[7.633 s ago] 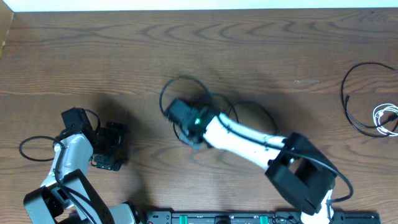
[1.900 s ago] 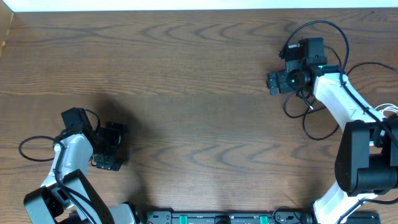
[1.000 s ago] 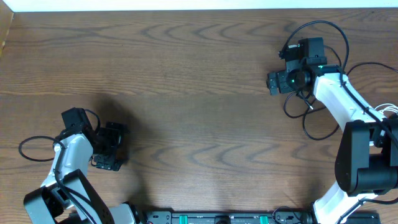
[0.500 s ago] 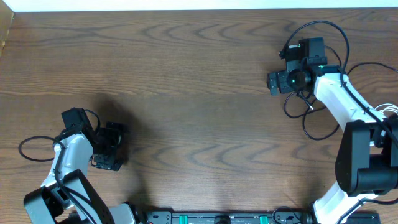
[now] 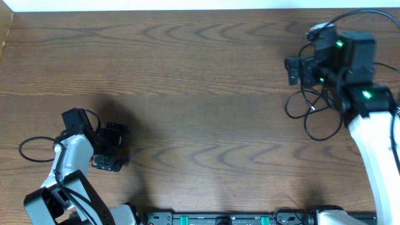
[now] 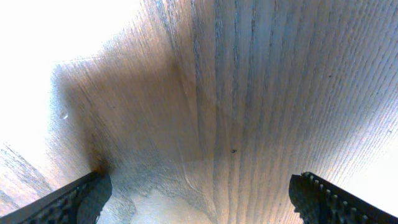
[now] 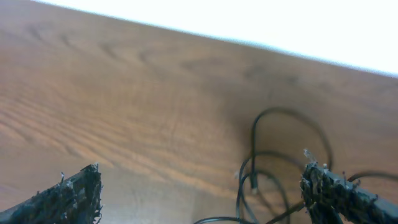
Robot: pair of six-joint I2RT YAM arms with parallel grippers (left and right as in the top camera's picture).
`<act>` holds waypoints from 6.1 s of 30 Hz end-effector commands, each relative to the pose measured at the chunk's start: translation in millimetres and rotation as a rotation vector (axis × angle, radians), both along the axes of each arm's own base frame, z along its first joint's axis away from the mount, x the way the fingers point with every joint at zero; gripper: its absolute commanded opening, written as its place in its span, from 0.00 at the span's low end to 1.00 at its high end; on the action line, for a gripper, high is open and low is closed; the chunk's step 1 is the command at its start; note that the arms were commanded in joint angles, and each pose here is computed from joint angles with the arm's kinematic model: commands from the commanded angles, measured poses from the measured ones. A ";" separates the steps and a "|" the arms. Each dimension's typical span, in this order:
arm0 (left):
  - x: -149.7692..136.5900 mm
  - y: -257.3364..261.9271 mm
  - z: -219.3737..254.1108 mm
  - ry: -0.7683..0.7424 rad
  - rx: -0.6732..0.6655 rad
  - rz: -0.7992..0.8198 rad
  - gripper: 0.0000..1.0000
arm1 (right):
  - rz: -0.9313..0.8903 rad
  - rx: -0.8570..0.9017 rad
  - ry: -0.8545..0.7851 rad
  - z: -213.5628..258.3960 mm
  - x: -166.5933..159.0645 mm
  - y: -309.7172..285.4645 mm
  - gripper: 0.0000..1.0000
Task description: Untangle cables
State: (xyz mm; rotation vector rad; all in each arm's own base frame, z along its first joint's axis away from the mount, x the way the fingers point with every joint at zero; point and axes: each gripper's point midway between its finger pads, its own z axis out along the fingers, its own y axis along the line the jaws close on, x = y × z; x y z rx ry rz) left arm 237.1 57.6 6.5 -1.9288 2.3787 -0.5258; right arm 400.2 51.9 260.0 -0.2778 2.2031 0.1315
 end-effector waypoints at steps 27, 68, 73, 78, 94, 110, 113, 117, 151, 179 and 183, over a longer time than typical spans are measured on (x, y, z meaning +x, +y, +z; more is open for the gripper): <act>-7.9 9.2 -7.3 0.042 0.051 0.003 0.98 | -0.002 0.040 -0.403 145.4 -146.8 -10.0 0.99; -7.9 9.2 -7.3 0.042 0.051 0.003 0.98 | -0.018 0.032 -0.324 24.4 -297.5 -21.7 0.99; -7.9 9.2 -7.3 0.042 0.051 0.003 0.98 | -0.039 0.030 -0.365 15.6 -302.7 -24.1 0.99; -7.9 9.2 -7.3 0.042 0.051 0.003 0.98 | -0.047 0.029 -0.369 13.3 -298.9 -24.8 0.99; -7.9 9.2 -7.3 0.042 0.051 0.003 0.98 | -0.054 0.029 -0.396 -14.9 -244.8 -24.8 0.99; -7.9 9.2 -7.3 0.042 0.051 0.003 0.98 | -0.123 0.014 -0.858 49.6 -197.6 -40.1 0.99; -7.9 9.2 -7.3 0.042 0.051 0.003 0.98 | -0.121 0.014 -0.902 59.7 -199.8 -39.9 0.99; -7.9 9.2 -7.3 0.042 0.051 0.003 0.98 | -0.119 0.014 -0.995 78.1 -204.1 -39.6 0.99; -7.9 9.2 -7.3 0.042 0.051 0.003 0.98 | -0.122 0.014 -0.807 -47.9 -156.9 -42.4 0.99; -7.9 9.2 -7.3 0.042 0.051 0.002 0.98 | -0.126 0.015 -0.590 -100.5 -154.5 -42.5 0.99; -7.9 9.2 -7.3 0.042 0.051 0.003 0.98 | -0.124 0.015 -0.590 -100.5 -154.6 -41.8 0.99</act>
